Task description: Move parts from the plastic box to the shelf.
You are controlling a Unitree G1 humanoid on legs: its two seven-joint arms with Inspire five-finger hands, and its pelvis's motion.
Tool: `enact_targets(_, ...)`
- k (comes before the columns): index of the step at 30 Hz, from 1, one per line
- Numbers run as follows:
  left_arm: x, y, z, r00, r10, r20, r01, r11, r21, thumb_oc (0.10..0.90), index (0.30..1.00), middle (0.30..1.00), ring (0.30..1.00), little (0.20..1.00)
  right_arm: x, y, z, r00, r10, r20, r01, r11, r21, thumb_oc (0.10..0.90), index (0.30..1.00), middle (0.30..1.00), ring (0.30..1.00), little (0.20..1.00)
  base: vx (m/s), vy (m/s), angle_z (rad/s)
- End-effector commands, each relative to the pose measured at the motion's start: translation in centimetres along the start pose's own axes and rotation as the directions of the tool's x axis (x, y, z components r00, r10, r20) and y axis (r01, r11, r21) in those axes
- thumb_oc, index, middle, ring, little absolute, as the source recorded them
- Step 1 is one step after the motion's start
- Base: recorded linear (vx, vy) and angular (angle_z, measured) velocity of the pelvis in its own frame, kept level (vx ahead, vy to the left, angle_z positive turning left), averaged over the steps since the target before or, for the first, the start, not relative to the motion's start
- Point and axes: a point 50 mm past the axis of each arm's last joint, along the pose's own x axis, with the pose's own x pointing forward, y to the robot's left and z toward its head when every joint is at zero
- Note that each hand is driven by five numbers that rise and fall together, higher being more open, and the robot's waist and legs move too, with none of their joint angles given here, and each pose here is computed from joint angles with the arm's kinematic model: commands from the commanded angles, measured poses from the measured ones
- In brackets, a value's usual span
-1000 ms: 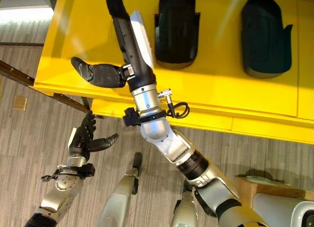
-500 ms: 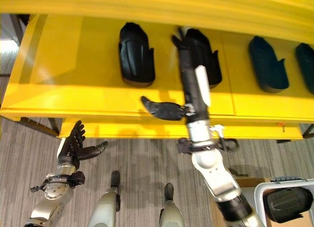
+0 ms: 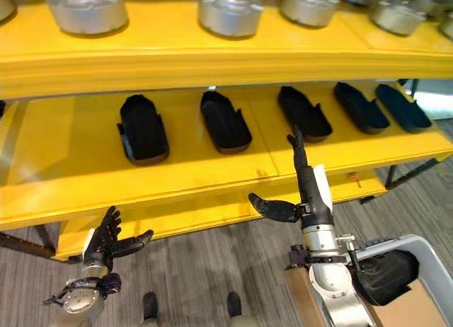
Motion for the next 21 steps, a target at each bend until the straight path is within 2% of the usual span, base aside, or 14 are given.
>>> enact_targets(1, 1.8, -1.2, 7.0, 0.935, -0.045, 0.351, 0.055, 0.998, -0.019, 0.9, 1.0, 1.0, 1.0, 1.0, 2.6, -1.0, 4.0, 0.961, -0.069, 0.266, 0.051, 0.996, 0.074, 0.9, 1.0, 1.0, 1.0, 1.0, -0.03, -0.101, -0.96)
enact_targets(3, 1.4, -1.0, 7.1, 0.931, -0.05, 0.361, 0.063, 0.998, -0.023, 0.9, 1.0, 1.0, 1.0, 1.0, 3.3, -0.8, 4.2, 0.96, -0.049, 0.276, 0.022, 0.995, 0.099, 0.9, 1.0, 1.0, 1.0, 1.0, 0.04, -0.08, -1.46)
enact_targets(6, 1.3, -1.1, 7.0, 0.93, -0.071, 0.361, 0.076, 0.997, 0.003, 0.9, 1.0, 1.0, 1.0, 1.0, 3.7, -0.6, 3.9, 0.964, -0.059, 0.26, 0.029, 0.992, 0.119, 0.9, 1.0, 1.0, 1.0, 1.0, 0.07, 0.029, -0.56)
enact_targets(10, 1.2, -1.6, 6.8, 0.932, -0.101, 0.348, 0.105, 0.994, 0.008, 0.9, 1.0, 1.0, 1.0, 1.0, 3.7, 0.8, 3.2, 0.978, -0.047, 0.203, -0.01, 0.962, 0.273, 0.9, 1.0, 1.0, 1.0, 1.0, 0.06, 0.118, -0.34)
enact_targets(13, 1.2, -2.0, 6.5, 0.936, -0.12, 0.332, 0.123, 0.992, 0.012, 0.9, 1.0, 1.0, 1.0, 1.0, 3.3, 1.5, 2.9, 0.985, -0.03, 0.171, -0.03, 0.942, 0.335, 0.9, 1.0, 1.0, 1.0, 1.0, 0.09, 0.149, -0.66)
enact_targets(21, 1.1, -1.8, 6.4, 0.936, -0.122, 0.331, 0.125, 0.992, 0.011, 0.9, 1.0, 1.0, 1.0, 1.0, 3.3, 3.0, 2.8, 0.986, 0.048, 0.158, -0.098, 0.94, 0.326, 0.9, 1.0, 1.0, 1.0, 1.0, 0.06, 0.129, -0.84)
